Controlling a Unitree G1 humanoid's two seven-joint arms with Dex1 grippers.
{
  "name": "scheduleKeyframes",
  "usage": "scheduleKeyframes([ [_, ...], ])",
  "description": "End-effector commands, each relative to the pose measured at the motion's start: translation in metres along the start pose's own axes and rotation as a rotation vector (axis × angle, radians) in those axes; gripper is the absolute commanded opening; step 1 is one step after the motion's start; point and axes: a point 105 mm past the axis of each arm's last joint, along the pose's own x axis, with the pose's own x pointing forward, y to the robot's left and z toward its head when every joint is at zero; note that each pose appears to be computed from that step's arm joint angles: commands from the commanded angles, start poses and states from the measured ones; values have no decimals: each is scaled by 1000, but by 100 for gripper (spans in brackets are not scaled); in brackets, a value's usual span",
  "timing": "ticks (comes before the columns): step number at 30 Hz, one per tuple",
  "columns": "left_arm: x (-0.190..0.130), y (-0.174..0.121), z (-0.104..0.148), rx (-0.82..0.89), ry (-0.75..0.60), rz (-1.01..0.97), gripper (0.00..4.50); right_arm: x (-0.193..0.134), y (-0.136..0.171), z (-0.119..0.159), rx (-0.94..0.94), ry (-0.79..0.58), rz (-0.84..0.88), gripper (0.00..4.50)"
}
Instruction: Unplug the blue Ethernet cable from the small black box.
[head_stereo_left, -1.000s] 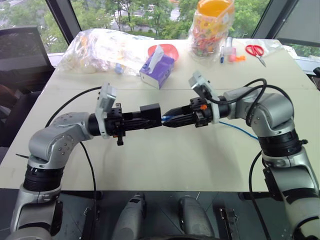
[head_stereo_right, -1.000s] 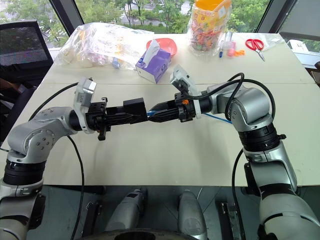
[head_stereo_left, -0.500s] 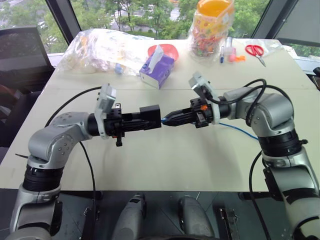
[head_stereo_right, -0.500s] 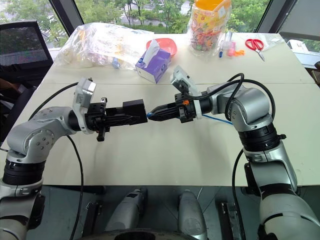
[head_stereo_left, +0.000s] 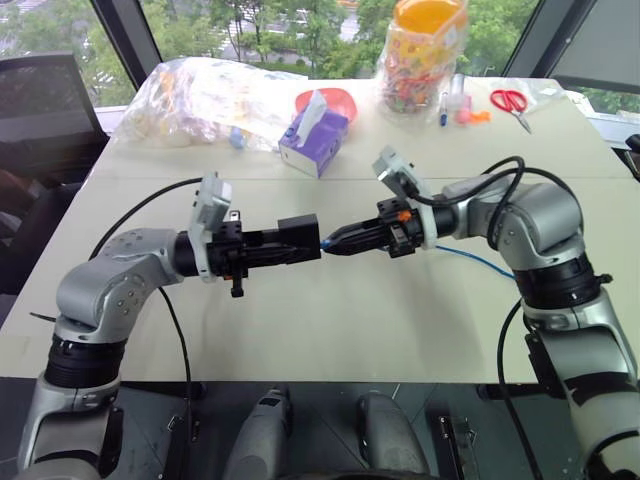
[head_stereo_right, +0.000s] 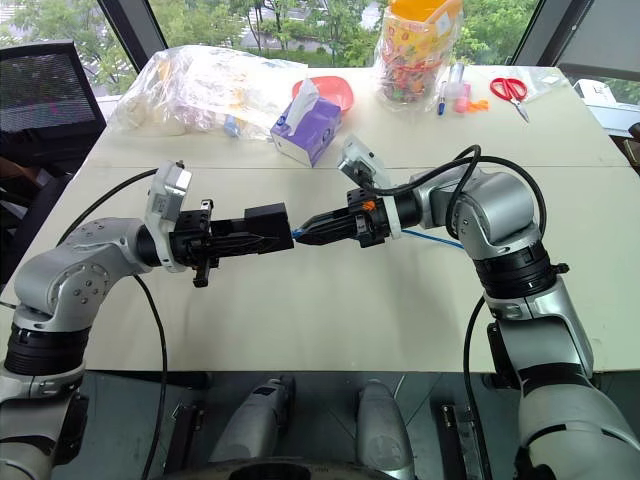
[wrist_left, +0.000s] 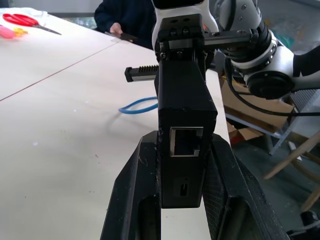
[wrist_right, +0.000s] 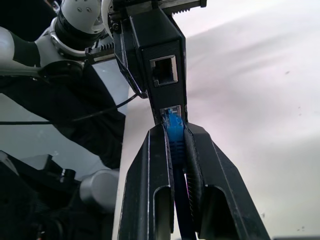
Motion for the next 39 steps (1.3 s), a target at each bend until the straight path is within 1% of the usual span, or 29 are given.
scheduleKeyframes([
  [1, -5, -8, 7, 41, 5, -18, 50, -32, -16, 15, 3, -64, -133, 8],
  [6, -6, -12, 7, 23, -12, -21, 50, -54, -37, 13, 27, -98, -261, 8],
  [9, -6, -11, 8, 25, -16, -13, 50, -64, -45, 15, 32, -140, -308, 8],
  [11, -7, -6, 8, 36, -18, 17, 50, -72, -53, 12, -2, -130, -371, 8],
  [14, -9, 6, 7, 58, -30, 78, 50, -80, -76, 4, -79, -107, -538, 8],
  [18, -3, 37, -4, 164, -24, 232, 50, -92, -125, -9, -143, -95, -886, 8],
  [21, 4, 51, -12, 217, -18, 278, 50, -101, -148, -20, -118, -87, -1053, 8],
  [23, 9, 57, -14, 248, -23, 298, 50, -105, -158, -26, -83, -97, -1127, 8],
  [24, 11, 59, -16, 255, -27, 301, 50, -107, -163, -31, -79, -80, -1158, 8],
  [25, 14, 62, -18, 257, -32, 304, 50, -106, -166, -38, -73, -56, -1172, 45],
  [26, 16, 64, -20, 257, -35, 307, 50, -105, -168, -42, -70, -45, -1178, 92],
  [27, 17, 65, -21, 258, -37, 309, 50, -104, -169, -44, -68, -39, -1182, 126],
  [28, 18, 67, -23, 259, -39, 311, 50, -105, -170, -45, -65, -42, -1191, 174],
  [30, 23, 73, -27, 268, -47, 331, 50, -107, -172, -47, -53, -58, -1208, 286],
  [31, 25, 75, -29, 272, -50, 337, 50, -109, -172, -48, -49, -61, -1214, 334],
  [33, 31, 80, -34, 282, -46, 357, 50, -114, -171, -47, -36, -86, -1224, 442],
  [35, 35, 86, -39, 298, -40, 375, 50, -118, -168, -43, -23, -126, -1224, 447],
  [36, 37, 90, -42, 295, -40, 392, 50, -118, -165, -39, 2, -174, -1198, 447],
  [39, 45, 101, -50, 273, -57, 442, 50, -111, -145, -22, 86, -341, -1052, 447],
])
